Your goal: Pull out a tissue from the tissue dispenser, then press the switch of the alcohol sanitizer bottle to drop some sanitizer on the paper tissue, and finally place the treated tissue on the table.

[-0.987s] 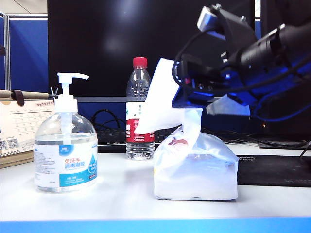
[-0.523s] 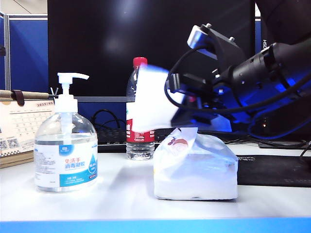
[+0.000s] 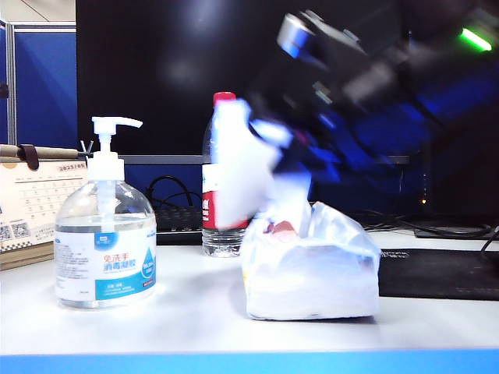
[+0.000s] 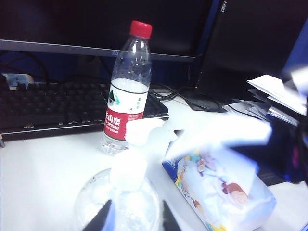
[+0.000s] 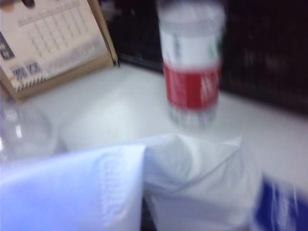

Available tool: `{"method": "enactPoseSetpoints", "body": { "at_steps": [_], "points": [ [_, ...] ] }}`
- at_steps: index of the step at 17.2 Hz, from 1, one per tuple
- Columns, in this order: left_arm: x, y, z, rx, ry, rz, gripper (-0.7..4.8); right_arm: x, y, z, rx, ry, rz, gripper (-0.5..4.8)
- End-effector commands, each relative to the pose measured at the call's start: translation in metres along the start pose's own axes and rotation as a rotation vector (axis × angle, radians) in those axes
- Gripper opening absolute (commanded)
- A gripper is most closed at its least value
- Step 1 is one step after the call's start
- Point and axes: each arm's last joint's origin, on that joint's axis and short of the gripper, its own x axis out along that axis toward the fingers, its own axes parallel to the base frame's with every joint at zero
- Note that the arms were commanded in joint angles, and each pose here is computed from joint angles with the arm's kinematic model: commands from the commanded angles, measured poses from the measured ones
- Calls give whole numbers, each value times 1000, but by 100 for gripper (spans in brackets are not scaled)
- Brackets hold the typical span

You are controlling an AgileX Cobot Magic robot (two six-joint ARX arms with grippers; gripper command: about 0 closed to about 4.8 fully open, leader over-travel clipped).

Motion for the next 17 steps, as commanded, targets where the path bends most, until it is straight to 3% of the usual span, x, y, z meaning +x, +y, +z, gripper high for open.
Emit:
{"method": "enactPoseSetpoints", "body": {
  "at_steps": [1,5,9,13,17],
  "points": [
    [0,0,2,8,-14,3,120,7,16,18,-127,107,31,-6],
    [-1,2,7,17,-73,98,120,-5,43,35,-146,39,123,-6],
    [-1,1,8,20,-88,93,118,-15,70,29,-186,55,193,-6],
    [-1,0,10,19,-100,72,121,-14,68,29,-185,49,150,-6],
    [-1,0,13,11,-129,69,121,-15,72,29,-184,47,197,-6]
  ]
}}
